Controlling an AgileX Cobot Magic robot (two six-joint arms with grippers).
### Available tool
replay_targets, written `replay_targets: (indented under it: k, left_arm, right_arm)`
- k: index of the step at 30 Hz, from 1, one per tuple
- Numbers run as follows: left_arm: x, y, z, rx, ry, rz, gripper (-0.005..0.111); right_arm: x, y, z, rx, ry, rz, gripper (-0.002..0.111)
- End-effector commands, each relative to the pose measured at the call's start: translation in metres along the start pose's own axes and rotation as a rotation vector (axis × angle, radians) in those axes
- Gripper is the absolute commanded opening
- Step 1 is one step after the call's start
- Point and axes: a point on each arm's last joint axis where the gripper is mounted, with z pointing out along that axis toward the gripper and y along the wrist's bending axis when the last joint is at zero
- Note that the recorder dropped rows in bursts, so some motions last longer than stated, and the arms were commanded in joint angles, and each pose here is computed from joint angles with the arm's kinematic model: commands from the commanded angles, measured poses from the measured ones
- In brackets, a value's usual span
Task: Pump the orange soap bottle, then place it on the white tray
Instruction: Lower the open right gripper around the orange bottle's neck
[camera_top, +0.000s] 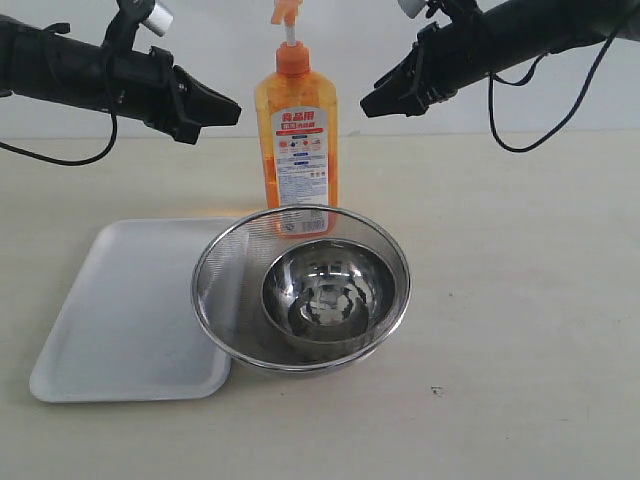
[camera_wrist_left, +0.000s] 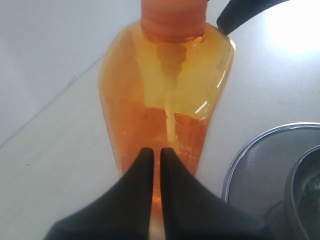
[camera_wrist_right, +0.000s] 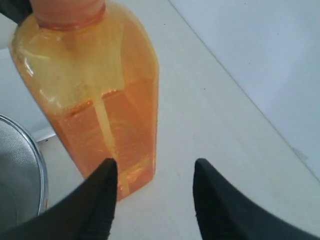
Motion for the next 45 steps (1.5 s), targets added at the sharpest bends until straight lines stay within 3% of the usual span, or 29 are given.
replay_targets:
  k: [1,3,7,9,18,26,45]
  left_arm:
    - [-0.005,0.000,0.000,-0.004,-0.030,0.002,0.005]
    - [-0.005,0.000,0.000,-0.004,-0.030,0.002,0.005]
    - [-0.005,0.000,0.000,-0.004,-0.030,0.002,0.005]
    - [-0.005,0.000,0.000,-0.004,-0.030,0.002,0.005]
    - [-0.005,0.000,0.000,-0.004,-0.030,0.002,0.005]
    - [-0.005,0.000,0.000,-0.004,-0.030,0.002,0.005]
    - [0.001,0.005,0.010,0.026,-0.046,0.008,0.005]
  right_arm:
    - [-0.004,0.004,0.006,-0.005,-0.001,-0.001,0.043]
    - [-0.004,0.005,0.008,-0.008,0.008,0.015,0.048]
    - [-0.005,0.008,0.011,-0.015,0.021,0.111,0.073]
    - [-0.004,0.008,0.011,-0.009,0.036,0.144,0.080]
    - [0.003,0.015,0.010,-0.085,0.111,0.184,0.080]
    - [-0.001,0.026,0.008,-0.215,0.067,0.004,0.079]
    - [-0.014,0.025,0.020,-0.116,-0.035,-0.237,0.080]
